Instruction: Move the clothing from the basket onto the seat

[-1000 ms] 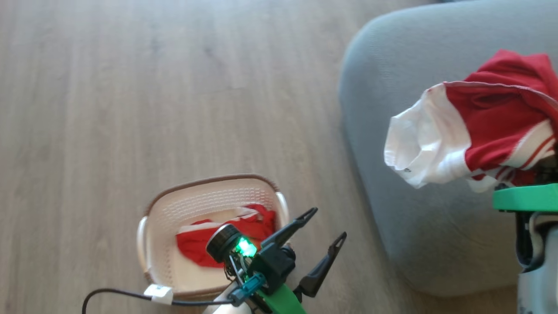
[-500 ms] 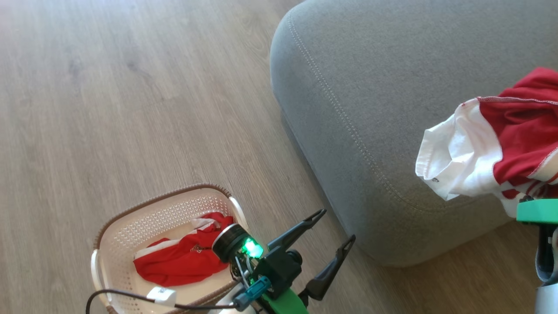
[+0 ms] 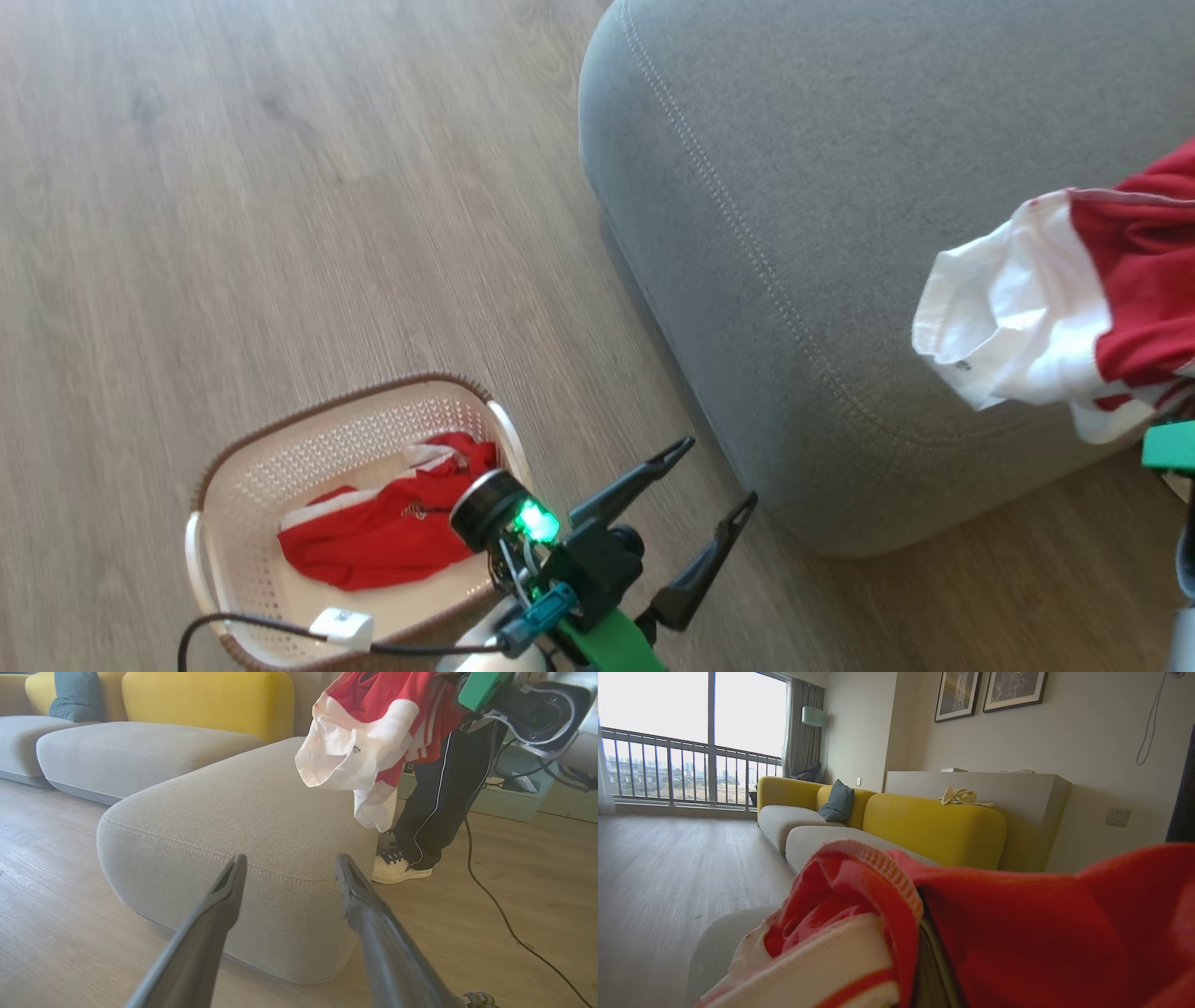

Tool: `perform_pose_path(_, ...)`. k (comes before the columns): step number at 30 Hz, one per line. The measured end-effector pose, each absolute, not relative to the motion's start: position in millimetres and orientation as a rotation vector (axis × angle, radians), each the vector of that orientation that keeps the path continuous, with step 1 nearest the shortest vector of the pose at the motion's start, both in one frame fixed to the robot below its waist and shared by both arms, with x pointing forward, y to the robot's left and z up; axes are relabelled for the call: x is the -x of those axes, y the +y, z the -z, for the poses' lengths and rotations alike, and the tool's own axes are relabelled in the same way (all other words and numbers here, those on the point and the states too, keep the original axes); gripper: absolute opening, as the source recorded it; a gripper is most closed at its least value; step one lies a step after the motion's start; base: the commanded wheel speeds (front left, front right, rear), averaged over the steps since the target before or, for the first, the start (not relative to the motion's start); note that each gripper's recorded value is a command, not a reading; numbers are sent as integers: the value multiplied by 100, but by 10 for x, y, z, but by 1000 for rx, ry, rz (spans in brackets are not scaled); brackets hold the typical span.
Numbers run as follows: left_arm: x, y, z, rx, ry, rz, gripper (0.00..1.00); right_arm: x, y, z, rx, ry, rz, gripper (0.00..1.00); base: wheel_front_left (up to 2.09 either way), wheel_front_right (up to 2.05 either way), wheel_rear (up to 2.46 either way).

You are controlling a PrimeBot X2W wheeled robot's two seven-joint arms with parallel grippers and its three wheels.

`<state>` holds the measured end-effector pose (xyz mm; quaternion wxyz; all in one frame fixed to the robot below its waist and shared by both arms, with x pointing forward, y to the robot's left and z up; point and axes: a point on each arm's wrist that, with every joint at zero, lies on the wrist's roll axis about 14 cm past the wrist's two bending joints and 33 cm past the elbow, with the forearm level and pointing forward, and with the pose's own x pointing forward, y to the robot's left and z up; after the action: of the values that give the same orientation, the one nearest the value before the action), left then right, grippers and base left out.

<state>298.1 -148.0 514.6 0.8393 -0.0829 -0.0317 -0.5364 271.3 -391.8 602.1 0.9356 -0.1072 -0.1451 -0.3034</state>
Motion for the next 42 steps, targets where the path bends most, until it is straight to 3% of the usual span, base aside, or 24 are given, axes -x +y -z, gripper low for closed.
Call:
perform_pose_path(14, -3328, -1511, -4802, 154, -46, 1160, 100, -3216, -4250, -6512, 287, -419, 668, 0, 0, 0, 0)
perform_pose_path(27, -3865, -1317, -4084, 168, 30, 1110, 100, -4492, -4440, -6643, 419, -430, 574, 0, 0, 0, 0)
perform_pose_path(36, -4031, -1097, -3605, 164, 118, 1044, 100, -5308, -4747, -5997, 360, -253, 569, 0, 0, 0, 0)
perform_pose_path(42, -4158, -971, -3516, 156, 124, 991, 100, -5644, -4927, -5521, 232, -148, 616, 0, 0, 0, 0)
